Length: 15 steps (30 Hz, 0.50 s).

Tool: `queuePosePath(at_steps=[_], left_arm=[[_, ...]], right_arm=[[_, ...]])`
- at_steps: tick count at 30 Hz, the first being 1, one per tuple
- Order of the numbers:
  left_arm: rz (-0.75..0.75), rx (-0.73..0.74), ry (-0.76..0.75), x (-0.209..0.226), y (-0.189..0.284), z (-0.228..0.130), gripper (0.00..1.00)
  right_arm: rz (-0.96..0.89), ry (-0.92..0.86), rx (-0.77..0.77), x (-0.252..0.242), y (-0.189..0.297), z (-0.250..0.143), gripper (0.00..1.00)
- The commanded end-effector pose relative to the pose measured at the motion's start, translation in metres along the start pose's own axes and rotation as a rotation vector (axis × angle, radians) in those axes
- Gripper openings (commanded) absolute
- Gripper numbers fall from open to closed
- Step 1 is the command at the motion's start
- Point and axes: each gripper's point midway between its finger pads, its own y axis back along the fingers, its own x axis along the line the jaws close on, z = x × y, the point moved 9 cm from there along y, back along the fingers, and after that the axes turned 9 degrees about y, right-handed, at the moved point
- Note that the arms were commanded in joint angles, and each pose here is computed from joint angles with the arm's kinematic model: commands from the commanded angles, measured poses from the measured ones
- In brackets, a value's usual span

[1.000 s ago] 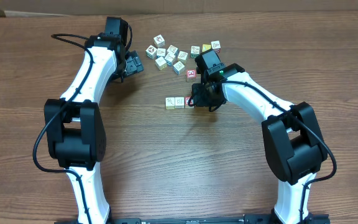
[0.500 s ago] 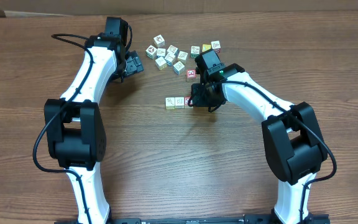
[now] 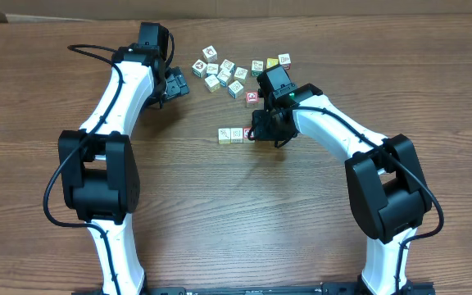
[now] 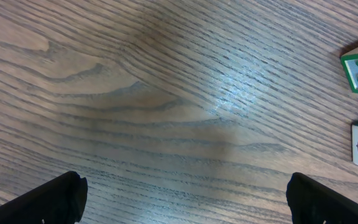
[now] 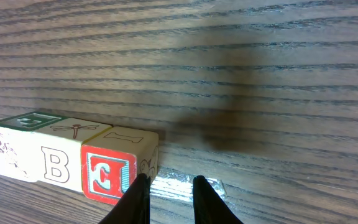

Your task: Form a horizontal line

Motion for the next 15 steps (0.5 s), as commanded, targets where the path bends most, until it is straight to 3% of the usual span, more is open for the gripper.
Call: queuePosePath(at_steps=[1,15], left_arm=[[-0.016,-0.008,-0.016,-0.0063,0.0042,0.0008,1.0],[-0.016,-0.008,-0.016,-0.0063,0.0041,0.0007,1.0]], right_arm=[[0.018,0.001,-0.036,0.0037,0.0123,0.0059,0.2],[0.014,0.001,-0.038,0.0032,0.0123,0.0063,0.24]])
